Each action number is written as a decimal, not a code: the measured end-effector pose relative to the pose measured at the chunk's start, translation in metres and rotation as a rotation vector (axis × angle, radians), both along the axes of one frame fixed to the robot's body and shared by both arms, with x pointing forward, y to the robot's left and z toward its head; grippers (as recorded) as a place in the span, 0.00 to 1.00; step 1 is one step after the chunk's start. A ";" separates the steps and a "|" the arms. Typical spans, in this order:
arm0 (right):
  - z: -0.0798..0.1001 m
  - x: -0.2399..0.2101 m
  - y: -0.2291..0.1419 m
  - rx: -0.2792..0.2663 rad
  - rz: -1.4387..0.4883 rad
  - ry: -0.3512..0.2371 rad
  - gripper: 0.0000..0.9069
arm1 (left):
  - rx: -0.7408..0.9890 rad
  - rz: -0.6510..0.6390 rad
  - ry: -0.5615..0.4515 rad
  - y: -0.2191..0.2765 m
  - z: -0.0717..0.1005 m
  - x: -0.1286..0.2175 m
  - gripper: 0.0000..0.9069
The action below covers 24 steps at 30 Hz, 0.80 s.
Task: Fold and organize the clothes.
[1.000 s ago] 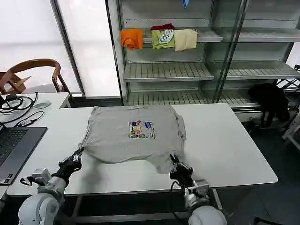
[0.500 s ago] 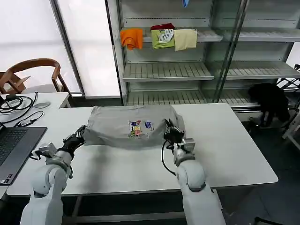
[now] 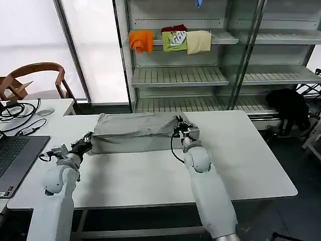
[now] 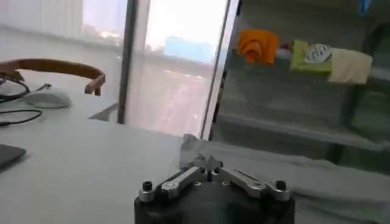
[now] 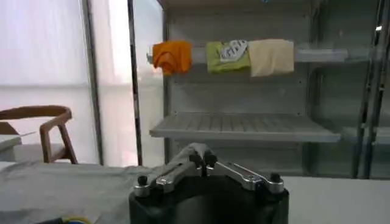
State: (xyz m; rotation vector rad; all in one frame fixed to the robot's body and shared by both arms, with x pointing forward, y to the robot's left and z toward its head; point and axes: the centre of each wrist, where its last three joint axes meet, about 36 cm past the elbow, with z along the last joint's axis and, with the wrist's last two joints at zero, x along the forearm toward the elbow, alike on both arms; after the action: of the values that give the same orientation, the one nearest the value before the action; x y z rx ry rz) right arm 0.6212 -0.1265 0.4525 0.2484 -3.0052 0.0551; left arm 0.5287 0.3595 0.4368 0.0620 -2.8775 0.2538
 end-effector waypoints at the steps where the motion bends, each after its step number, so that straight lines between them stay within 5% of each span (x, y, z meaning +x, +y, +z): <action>1: -0.001 0.003 -0.001 -0.001 -0.005 -0.002 1.00 | 0.006 -0.001 0.000 0.000 -0.001 0.001 1.00; 9: -0.002 0.012 -0.003 0.006 -0.020 0.000 1.00 | 0.045 -0.002 0.005 0.000 0.000 0.006 1.00; 22: -0.008 -0.043 -0.001 0.047 -0.022 0.160 1.00 | 0.137 -0.023 0.146 0.001 -0.021 -0.009 1.00; 23: -0.009 -0.048 -0.001 0.053 -0.023 0.167 1.00 | 0.142 -0.024 0.155 0.001 -0.022 -0.011 0.94; 24: -0.010 -0.052 -0.002 0.057 -0.025 0.176 1.00 | 0.145 -0.024 0.164 0.001 -0.024 -0.012 0.78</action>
State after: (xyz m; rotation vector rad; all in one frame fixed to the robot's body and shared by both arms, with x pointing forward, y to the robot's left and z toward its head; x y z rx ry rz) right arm 0.5694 -0.1284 0.4422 0.2089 -2.8369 -0.0528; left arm 0.5163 0.3603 0.4126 0.0715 -2.7265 0.0324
